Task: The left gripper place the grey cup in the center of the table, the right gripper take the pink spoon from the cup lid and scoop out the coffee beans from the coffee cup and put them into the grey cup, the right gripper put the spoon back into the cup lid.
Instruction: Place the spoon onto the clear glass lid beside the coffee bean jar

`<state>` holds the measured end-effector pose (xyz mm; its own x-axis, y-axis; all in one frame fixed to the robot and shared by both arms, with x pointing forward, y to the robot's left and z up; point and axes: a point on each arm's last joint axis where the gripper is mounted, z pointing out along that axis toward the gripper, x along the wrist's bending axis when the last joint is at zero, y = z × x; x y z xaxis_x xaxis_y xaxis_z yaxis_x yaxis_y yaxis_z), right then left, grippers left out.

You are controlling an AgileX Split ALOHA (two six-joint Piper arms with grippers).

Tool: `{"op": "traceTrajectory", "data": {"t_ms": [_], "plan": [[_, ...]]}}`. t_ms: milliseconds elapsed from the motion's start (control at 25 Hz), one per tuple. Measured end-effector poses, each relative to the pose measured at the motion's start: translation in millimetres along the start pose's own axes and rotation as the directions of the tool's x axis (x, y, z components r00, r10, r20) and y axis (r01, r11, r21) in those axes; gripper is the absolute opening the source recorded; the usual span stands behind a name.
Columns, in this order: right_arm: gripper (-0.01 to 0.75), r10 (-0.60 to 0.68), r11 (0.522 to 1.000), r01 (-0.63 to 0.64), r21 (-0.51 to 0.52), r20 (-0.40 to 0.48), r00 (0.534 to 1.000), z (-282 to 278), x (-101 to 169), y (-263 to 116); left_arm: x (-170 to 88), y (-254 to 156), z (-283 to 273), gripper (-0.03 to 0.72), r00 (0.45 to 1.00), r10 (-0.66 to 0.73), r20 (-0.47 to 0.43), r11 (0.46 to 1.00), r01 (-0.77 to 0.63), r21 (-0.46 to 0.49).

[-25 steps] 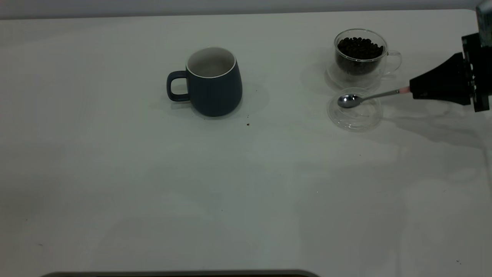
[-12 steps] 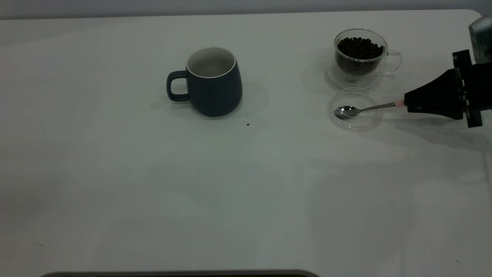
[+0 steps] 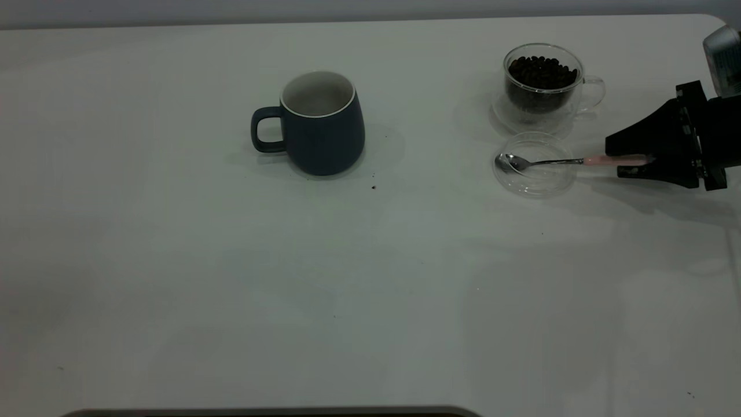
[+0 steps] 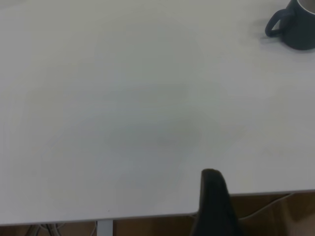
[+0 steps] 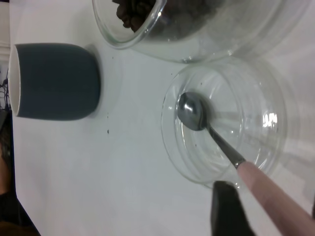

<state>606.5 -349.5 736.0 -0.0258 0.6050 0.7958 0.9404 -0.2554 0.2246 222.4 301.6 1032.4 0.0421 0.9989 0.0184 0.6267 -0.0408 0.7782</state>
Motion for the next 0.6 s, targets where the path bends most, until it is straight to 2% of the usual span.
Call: {"op": "traceTrajectory", "data": {"t_ms": [240, 600], "plan": [[0.586, -0.045, 0.998, 0.045, -0.032, 0.01, 0.999, 2.5, 0.9, 3.1, 0.0, 0.0, 0.0, 0.565, 1.0, 0.001, 0.0, 1.0, -0.001, 0.0], [0.591, -0.135, 0.98, 0.15, -0.128, 0.122, 0.983, 5.1, 2.8, 17.4, 0.0, 0.0, 0.0, 0.565, 1.0, 0.001, 0.0, 1.0, -0.001, 0.0]]}}
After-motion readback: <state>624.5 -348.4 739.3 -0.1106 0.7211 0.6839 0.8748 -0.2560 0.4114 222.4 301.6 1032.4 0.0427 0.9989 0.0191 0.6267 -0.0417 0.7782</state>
